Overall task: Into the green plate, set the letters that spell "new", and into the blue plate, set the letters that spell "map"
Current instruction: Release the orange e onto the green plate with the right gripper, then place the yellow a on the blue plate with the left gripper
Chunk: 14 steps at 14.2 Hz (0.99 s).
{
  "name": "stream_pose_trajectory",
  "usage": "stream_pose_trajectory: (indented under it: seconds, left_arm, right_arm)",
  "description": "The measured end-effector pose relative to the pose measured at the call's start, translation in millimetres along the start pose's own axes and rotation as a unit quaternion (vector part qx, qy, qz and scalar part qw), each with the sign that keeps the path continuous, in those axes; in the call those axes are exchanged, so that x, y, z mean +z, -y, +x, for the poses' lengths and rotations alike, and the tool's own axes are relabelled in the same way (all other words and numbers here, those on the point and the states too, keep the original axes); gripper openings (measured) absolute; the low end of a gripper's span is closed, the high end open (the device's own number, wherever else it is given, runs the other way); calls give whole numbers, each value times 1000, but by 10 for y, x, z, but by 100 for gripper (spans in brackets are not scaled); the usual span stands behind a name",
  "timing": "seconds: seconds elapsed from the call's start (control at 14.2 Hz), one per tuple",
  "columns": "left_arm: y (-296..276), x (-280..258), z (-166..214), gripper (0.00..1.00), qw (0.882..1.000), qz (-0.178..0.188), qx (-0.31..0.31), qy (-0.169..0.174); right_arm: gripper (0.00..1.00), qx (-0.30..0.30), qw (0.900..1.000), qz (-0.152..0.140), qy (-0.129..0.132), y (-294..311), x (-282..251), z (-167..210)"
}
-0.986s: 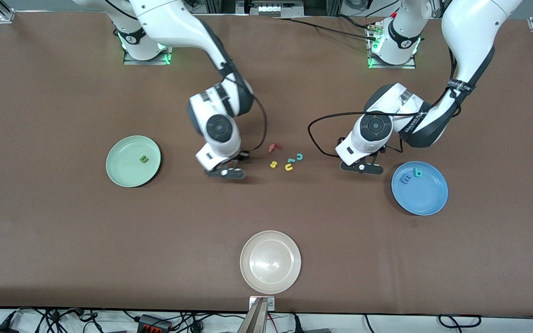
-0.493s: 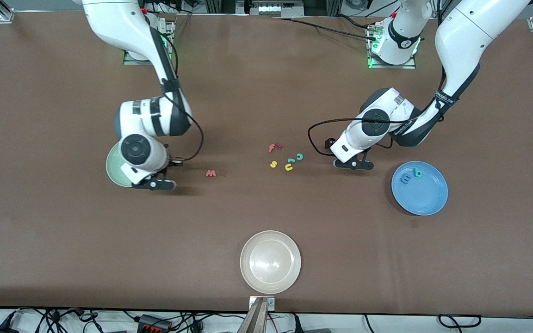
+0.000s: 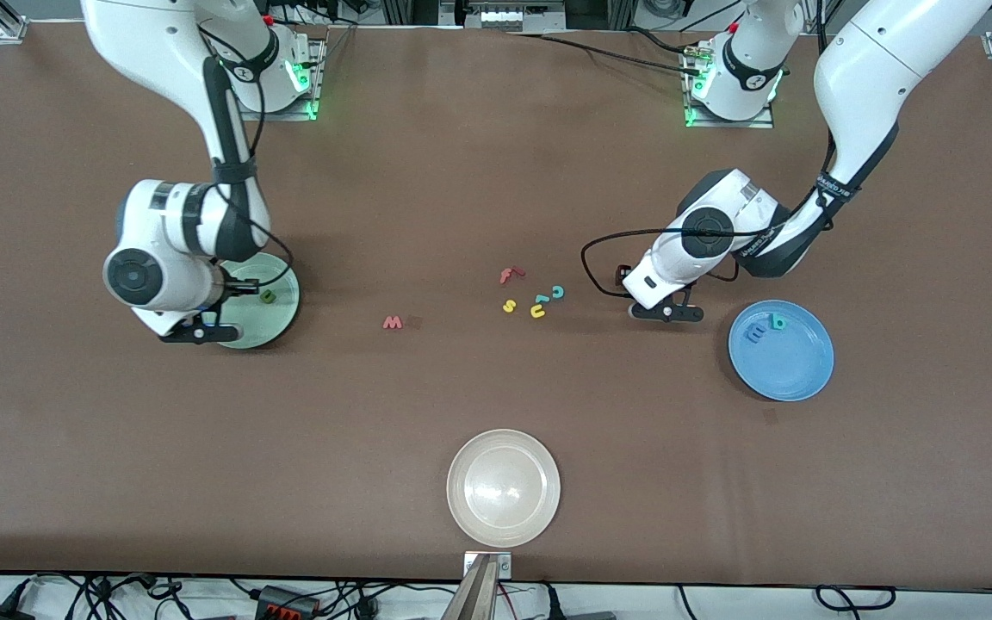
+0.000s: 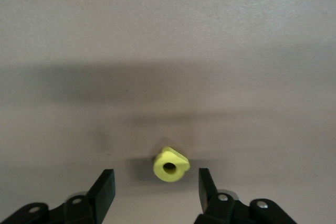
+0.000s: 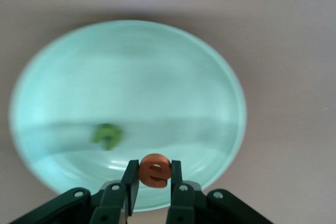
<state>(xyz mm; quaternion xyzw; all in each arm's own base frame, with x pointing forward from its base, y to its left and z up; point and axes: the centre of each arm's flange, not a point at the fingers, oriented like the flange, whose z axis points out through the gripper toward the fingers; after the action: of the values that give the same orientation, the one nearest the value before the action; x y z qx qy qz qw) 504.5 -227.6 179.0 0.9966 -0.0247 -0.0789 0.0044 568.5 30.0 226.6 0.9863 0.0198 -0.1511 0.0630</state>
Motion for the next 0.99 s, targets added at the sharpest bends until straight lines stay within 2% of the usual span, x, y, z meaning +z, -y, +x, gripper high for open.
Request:
stream_pose_trajectory:
  seconds: [0.14,0.35,0.56,0.63,0.77,0.99]
  left_arm:
    - [-11,81,15,67,1000,-12,2,-3]
    - [-35,134,12,64,1000,-17,-8,-1]
    - [-106,91,4,37,1000,-20,-8,-6]
    - [-110,69,8,33,1000,-19,-8,-8]
    - [-102,77,9,32,1000,-18,-8,-7]
    - [-22,-4,73,32,1000,6,-7,0]
  right_arm:
    - [28,4,1000,3,-5,-136,81,20]
    - [28,4,1000,12,-16,45,204,78]
    - [28,-4,1000,7,-17,170,324,110]
    - [34,-3,1000,6,-16,162,341,113]
    - [51,-2,1000,8,-20,161,302,132]
    - [81,-4,998,26,-62,270,-116,266]
